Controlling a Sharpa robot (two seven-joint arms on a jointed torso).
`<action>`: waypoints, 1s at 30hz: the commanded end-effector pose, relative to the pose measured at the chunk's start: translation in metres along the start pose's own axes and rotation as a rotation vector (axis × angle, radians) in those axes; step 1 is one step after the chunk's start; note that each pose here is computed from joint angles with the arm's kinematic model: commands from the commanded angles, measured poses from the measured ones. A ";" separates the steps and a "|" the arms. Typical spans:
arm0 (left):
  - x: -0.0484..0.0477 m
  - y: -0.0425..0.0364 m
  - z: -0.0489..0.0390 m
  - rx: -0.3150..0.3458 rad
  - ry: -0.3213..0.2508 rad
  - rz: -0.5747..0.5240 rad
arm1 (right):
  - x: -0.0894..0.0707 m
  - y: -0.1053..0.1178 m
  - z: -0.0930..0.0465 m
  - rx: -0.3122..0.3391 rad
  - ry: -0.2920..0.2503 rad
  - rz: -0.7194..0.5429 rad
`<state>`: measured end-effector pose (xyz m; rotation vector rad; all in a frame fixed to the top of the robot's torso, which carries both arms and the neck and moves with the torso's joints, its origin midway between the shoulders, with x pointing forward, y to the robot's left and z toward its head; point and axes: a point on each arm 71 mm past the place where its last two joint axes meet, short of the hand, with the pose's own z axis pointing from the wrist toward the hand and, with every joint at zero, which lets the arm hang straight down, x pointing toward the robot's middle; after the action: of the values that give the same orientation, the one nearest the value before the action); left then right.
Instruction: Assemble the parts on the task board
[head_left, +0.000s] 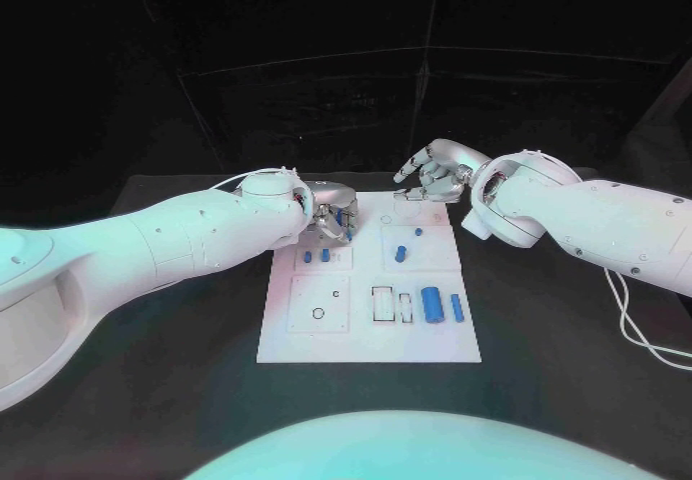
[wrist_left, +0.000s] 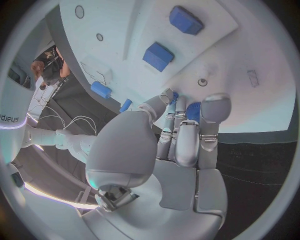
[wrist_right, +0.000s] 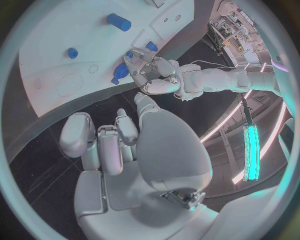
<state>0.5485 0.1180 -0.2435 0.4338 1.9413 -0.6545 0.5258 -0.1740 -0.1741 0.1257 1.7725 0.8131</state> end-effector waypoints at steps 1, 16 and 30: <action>0.0060 0.0007 0.0006 -0.003 0.019 0.002 | -0.001 0.002 0.000 -0.010 -0.005 -0.001; 0.0031 0.0017 -0.0072 0.038 -0.085 -0.041 | -0.001 0.002 0.000 -0.010 -0.006 -0.001; -0.0252 0.0100 -0.0303 0.044 -0.256 -0.244 | -0.003 -0.001 -0.002 -0.007 -0.010 -0.002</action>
<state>0.5428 0.1432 -0.2168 0.2102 1.7881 -0.8210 0.5256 -0.1773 -0.1741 0.1285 1.7720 0.8088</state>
